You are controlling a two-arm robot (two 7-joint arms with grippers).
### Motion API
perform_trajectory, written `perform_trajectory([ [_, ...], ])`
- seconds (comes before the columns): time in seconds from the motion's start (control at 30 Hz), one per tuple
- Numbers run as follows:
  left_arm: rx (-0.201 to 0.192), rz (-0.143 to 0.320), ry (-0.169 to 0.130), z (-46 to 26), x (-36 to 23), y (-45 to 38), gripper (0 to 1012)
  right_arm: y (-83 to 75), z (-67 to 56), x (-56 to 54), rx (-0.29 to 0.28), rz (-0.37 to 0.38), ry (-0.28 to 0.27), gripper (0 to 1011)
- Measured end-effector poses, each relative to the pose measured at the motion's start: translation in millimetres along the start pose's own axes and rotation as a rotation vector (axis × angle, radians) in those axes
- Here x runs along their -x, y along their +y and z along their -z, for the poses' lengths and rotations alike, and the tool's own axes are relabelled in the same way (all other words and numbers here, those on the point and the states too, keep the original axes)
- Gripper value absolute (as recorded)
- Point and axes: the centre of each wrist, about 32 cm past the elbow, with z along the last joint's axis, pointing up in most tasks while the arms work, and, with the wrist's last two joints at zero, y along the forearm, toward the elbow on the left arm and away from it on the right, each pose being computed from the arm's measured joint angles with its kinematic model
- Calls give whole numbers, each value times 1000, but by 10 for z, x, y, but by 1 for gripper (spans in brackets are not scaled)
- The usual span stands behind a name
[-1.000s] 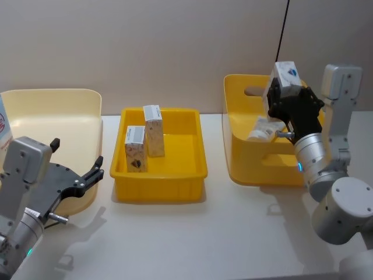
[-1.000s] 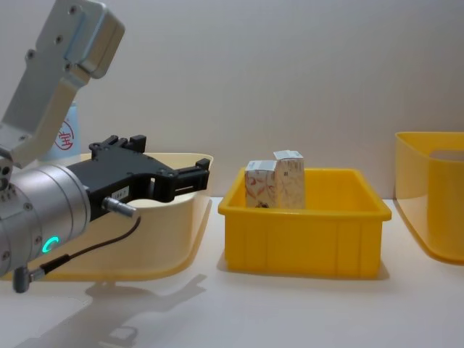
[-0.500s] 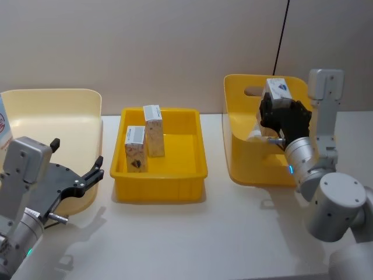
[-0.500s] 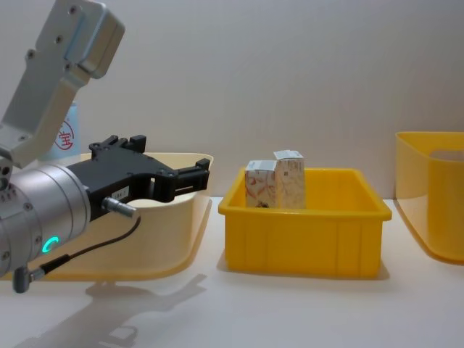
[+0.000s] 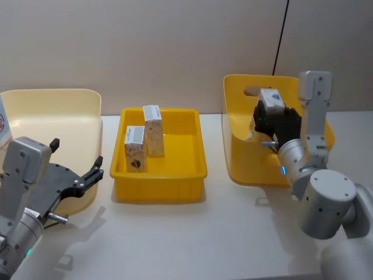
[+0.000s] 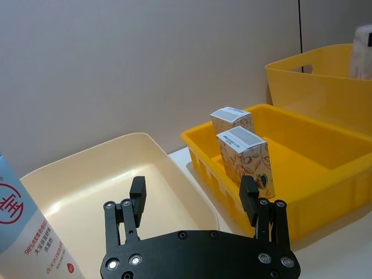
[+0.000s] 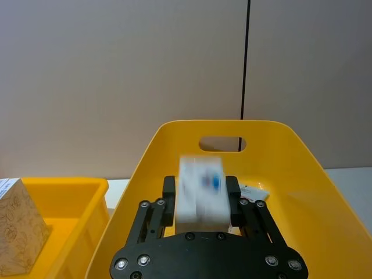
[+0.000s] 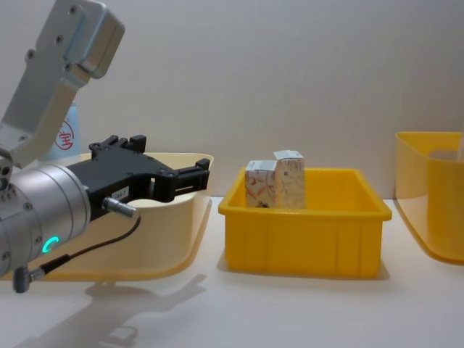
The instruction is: Bimanual collaborative sorting of washing and personal care products
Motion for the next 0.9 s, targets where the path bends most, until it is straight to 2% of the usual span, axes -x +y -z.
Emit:
perform_trajectory([
  [0.23, 0, 0, 0, 0, 0, 0, 1003, 12, 2, 15, 13, 3, 0, 677],
  [0.4, 0, 0, 0, 0, 0, 0, 1003, 17, 2, 24, 20, 5, 0, 866],
  [0.5, 0, 0, 0, 0, 0, 0, 1003, 19, 3, 27, 22, 6, 1, 916],
  [0.53, 0, 0, 0, 0, 0, 0, 1003, 20, 3, 28, 23, 6, 1, 960],
  [0.63, 0, 0, 0, 0, 0, 0, 1003, 21, 3, 31, 25, 6, 1, 1001],
  [0.9, 0, 0, 0, 0, 0, 0, 1003, 19, 5, 32, 9, 0, 2, 1001],
])
